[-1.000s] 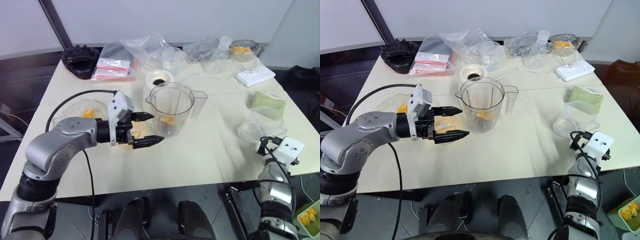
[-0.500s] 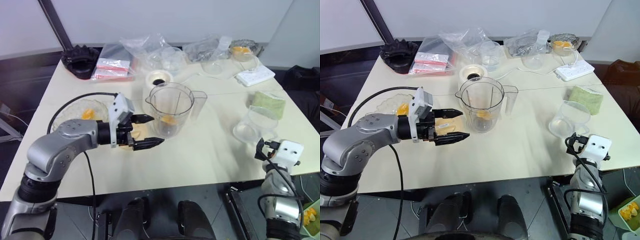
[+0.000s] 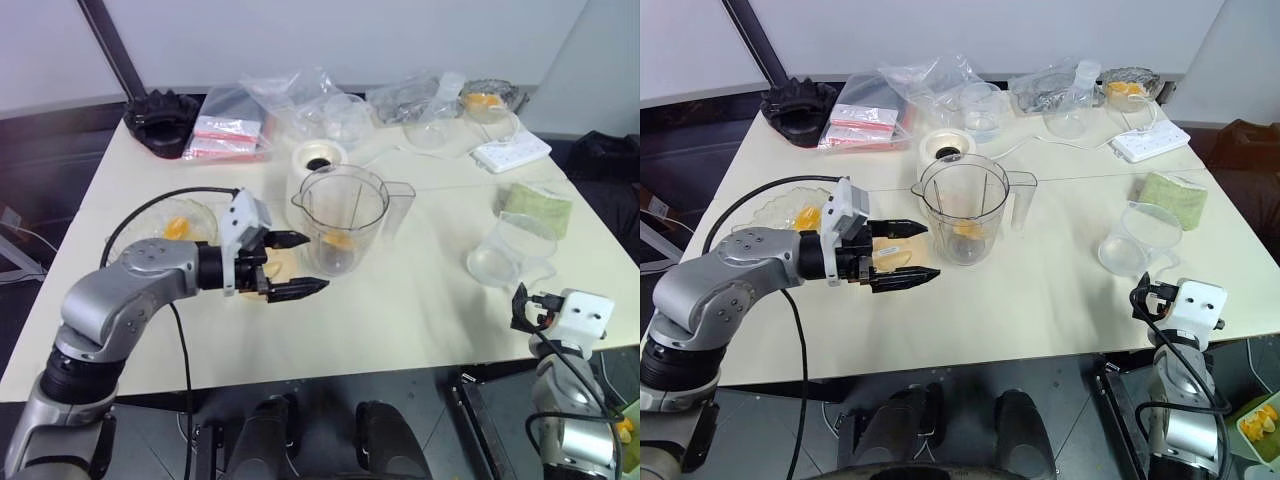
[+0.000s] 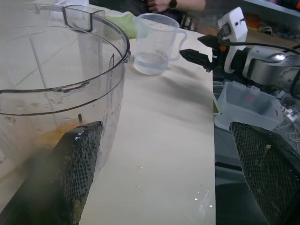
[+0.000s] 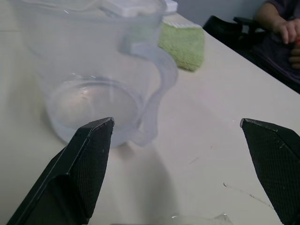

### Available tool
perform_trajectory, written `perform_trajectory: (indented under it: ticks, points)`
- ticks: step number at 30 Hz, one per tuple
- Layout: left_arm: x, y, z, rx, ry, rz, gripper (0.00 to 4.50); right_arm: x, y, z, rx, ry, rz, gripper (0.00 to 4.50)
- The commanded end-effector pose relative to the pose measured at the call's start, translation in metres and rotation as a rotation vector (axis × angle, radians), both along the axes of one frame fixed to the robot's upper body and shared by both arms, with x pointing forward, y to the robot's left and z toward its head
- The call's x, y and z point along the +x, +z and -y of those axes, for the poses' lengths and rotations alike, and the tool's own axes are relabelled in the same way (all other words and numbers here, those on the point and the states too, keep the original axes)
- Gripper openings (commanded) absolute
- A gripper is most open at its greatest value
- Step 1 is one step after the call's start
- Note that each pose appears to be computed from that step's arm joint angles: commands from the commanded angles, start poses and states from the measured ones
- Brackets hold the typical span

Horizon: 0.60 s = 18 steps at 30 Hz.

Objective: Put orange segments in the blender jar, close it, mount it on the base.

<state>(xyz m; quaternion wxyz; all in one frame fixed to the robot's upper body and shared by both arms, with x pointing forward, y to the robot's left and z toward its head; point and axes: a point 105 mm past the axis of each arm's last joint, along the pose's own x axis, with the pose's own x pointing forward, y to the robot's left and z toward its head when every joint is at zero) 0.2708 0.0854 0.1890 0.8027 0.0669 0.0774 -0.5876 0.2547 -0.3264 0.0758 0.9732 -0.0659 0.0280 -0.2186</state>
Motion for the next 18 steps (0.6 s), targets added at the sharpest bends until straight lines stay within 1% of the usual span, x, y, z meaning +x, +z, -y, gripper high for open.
perform_trajectory:
  ticks: [1,3,6,9,11,14,16,18]
  points:
    - [0.002,-0.001,-0.006,0.013,0.012,0.014,4.50,-0.007,0.024,-0.013,-0.057,0.101,0.040,4.47]
    - [0.004,-0.004,-0.012,0.033,0.029,0.011,4.50,-0.012,0.031,-0.021,-0.089,0.168,0.024,4.47]
    - [0.014,-0.009,-0.029,0.078,0.077,0.011,4.50,-0.027,0.055,-0.023,-0.126,0.249,0.019,4.47]
    - [0.023,-0.016,-0.044,0.145,0.102,0.029,4.50,-0.040,0.069,-0.027,-0.139,0.330,-0.009,4.47]
    - [0.035,-0.019,-0.053,0.197,0.122,0.055,4.50,-0.048,0.075,-0.026,-0.147,0.362,-0.044,4.47]
    - [0.052,-0.021,-0.060,0.243,0.128,0.089,4.50,-0.057,0.076,-0.035,-0.147,0.456,-0.117,4.47]
    - [0.064,-0.027,-0.064,0.312,0.134,0.115,4.50,-0.065,0.075,-0.043,-0.131,0.540,-0.170,4.47]
    - [0.074,-0.036,-0.067,0.408,0.125,0.140,4.50,-0.068,0.081,-0.053,-0.122,0.615,-0.165,4.47]
